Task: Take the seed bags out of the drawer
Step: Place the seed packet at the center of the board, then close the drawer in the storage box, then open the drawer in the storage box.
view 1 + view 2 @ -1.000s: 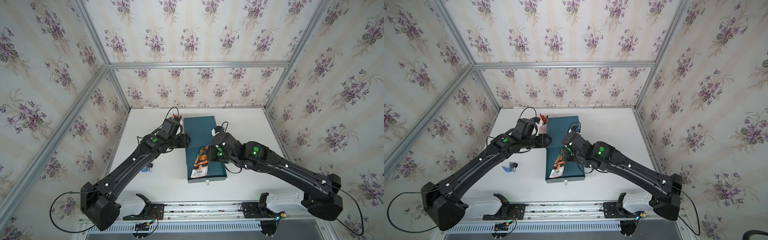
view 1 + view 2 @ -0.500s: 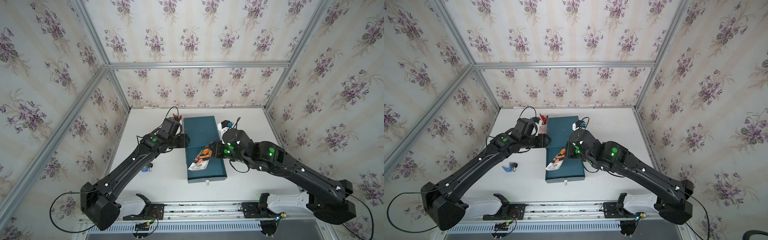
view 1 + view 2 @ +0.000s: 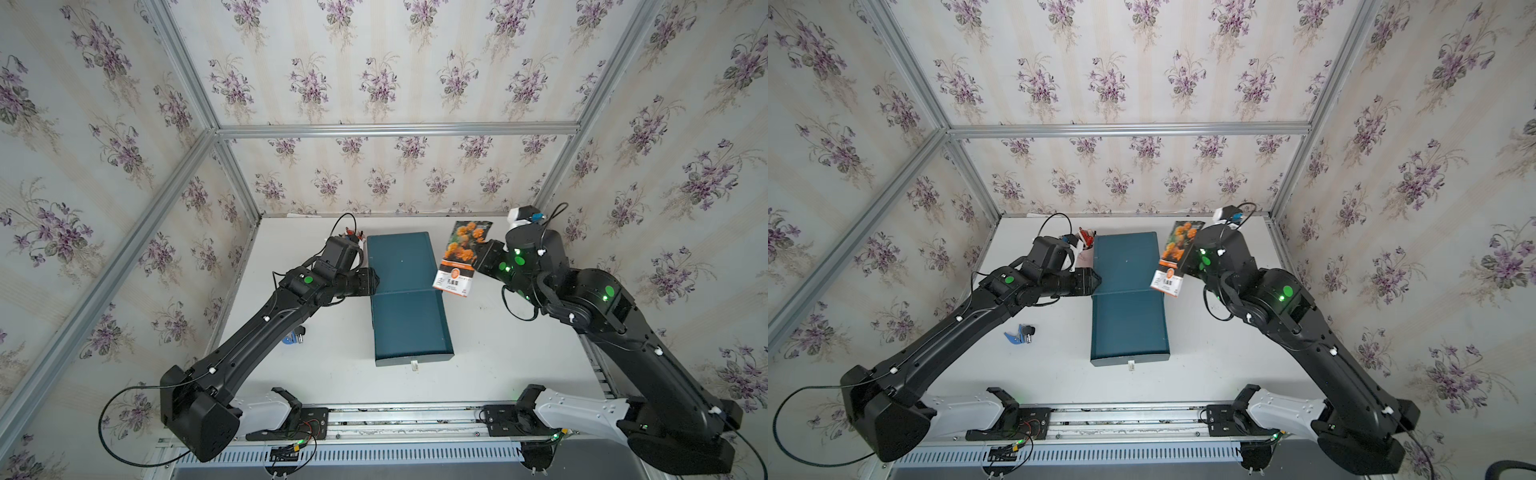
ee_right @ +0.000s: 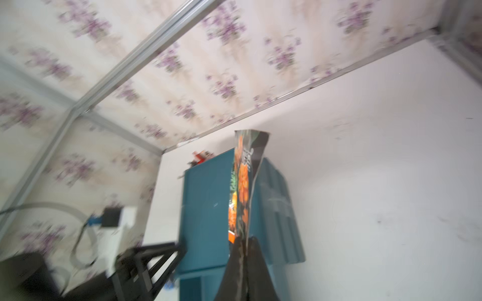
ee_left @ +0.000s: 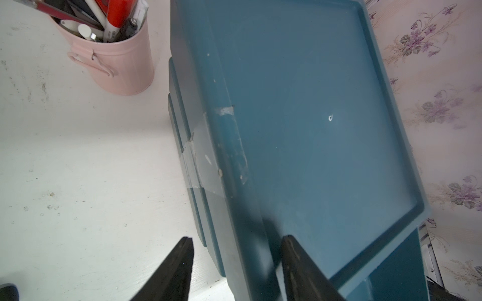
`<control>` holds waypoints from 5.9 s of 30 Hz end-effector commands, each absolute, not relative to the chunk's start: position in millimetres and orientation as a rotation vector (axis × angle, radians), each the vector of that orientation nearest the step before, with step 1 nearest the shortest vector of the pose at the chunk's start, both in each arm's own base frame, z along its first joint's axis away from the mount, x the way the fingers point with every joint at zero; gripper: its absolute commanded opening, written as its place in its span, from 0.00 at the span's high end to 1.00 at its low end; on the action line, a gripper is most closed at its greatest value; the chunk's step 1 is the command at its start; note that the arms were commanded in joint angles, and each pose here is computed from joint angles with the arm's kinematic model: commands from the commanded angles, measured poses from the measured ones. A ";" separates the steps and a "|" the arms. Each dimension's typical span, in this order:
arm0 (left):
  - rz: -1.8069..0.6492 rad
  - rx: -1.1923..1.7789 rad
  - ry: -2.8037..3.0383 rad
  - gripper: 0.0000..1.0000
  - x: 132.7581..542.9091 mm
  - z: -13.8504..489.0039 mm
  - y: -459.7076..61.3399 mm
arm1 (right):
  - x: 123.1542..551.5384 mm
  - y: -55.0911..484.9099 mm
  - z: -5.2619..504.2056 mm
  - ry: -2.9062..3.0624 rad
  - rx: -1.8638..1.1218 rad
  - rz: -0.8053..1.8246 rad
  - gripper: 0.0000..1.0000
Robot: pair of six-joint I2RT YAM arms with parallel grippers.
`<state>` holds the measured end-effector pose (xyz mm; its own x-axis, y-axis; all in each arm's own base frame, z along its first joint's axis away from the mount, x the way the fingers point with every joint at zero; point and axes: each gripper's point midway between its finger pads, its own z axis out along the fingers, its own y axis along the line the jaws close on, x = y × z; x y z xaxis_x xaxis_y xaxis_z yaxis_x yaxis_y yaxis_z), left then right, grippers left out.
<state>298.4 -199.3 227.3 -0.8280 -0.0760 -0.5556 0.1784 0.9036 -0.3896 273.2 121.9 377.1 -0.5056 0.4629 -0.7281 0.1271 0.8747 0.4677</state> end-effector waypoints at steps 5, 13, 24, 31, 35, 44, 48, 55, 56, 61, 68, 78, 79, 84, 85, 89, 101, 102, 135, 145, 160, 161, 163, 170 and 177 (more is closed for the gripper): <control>-0.544 0.105 2.523 0.36 289.3 223.7 -192.8 | 301.8 29.3 285.5 2.175 0.703 0.364 1.00; -0.531 0.101 2.499 0.32 292.1 235.6 -189.5 | 325.2 -7.4 151.5 2.237 0.924 0.382 1.00; -0.586 0.104 2.464 0.29 286.6 251.9 -191.2 | 329.2 -20.5 87.9 2.293 1.023 0.275 0.94; -0.606 0.100 2.467 0.28 282.0 251.3 -190.9 | 320.9 -32.7 72.8 2.336 1.046 0.149 0.41; -0.622 0.095 2.463 0.28 280.9 252.4 -192.0 | 316.6 -32.5 88.8 2.371 0.959 0.058 0.15; -0.641 0.106 2.467 0.27 282.3 252.1 -196.4 | 266.7 79.6 206.3 2.345 0.370 0.006 0.20; -0.648 0.133 2.508 0.27 286.6 241.4 -204.0 | 230.2 111.7 267.1 2.298 0.216 0.029 0.25; -0.654 0.112 2.519 0.28 290.2 238.1 -206.7 | 125.0 248.8 296.0 2.376 -0.391 0.556 0.32; -0.656 0.113 2.520 0.28 289.7 237.8 -206.9 | 110.2 258.5 295.8 2.381 -0.440 0.595 0.32; -0.637 0.118 2.545 0.28 288.4 229.5 -205.2 | 53.5 274.0 270.0 2.466 -0.623 0.690 0.32; -0.615 0.117 2.547 0.28 289.4 225.4 -202.9 | 14.3 277.9 207.7 2.596 -0.739 0.716 0.27; -0.601 0.130 2.562 0.29 290.1 219.5 -203.4 | 44.7 300.6 190.5 2.511 -0.605 0.699 0.18; -0.600 0.128 2.561 0.29 290.4 219.9 -203.2 | 50.0 303.0 190.5 2.505 -0.582 0.704 0.19; -0.589 0.135 2.565 0.30 289.8 218.6 -202.0 | 67.9 313.5 195.3 2.462 -0.545 0.675 0.22; -0.584 0.138 2.568 0.30 289.9 217.4 -201.8 | 70.7 316.3 196.5 2.452 -0.545 0.667 0.23; -0.578 0.141 2.576 0.31 289.7 214.1 -201.3 | 90.6 322.5 199.1 2.418 -0.512 0.599 0.34; -0.573 0.155 2.567 0.32 288.5 216.6 -200.0 | 160.7 321.0 205.3 2.364 -0.336 0.499 0.65; -0.573 0.157 2.563 0.32 288.7 217.7 -200.2 | 164.5 320.7 204.7 2.356 -0.319 0.492 0.67; -0.611 0.160 2.513 0.32 285.8 230.1 -200.5 | 244.4 312.1 197.3 2.219 -0.051 0.419 0.72; -0.632 0.151 2.525 0.32 282.5 223.3 -201.6 | 240.8 309.2 197.5 2.237 -0.073 0.465 0.52; -0.787 0.053 2.412 0.32 293.0 240.7 -211.9 | 186.4 283.9 160.3 2.166 0.158 0.967 0.31; -0.791 0.046 2.409 0.32 294.5 240.0 -212.1 | 187.9 287.2 159.0 2.170 0.152 1.010 0.31; -0.789 0.035 2.405 0.33 296.8 239.0 -211.7 | 190.0 293.5 155.1 2.191 0.161 1.067 0.32; -0.786 0.013 2.419 0.35 298.1 231.8 -209.4 | 201.2 304.6 148.3 2.108 0.267 1.249 0.46; -0.757 0.010 2.441 0.35 299.3 226.2 -202.8 | 211.8 303.6 143.1 2.069 0.318 1.250 0.57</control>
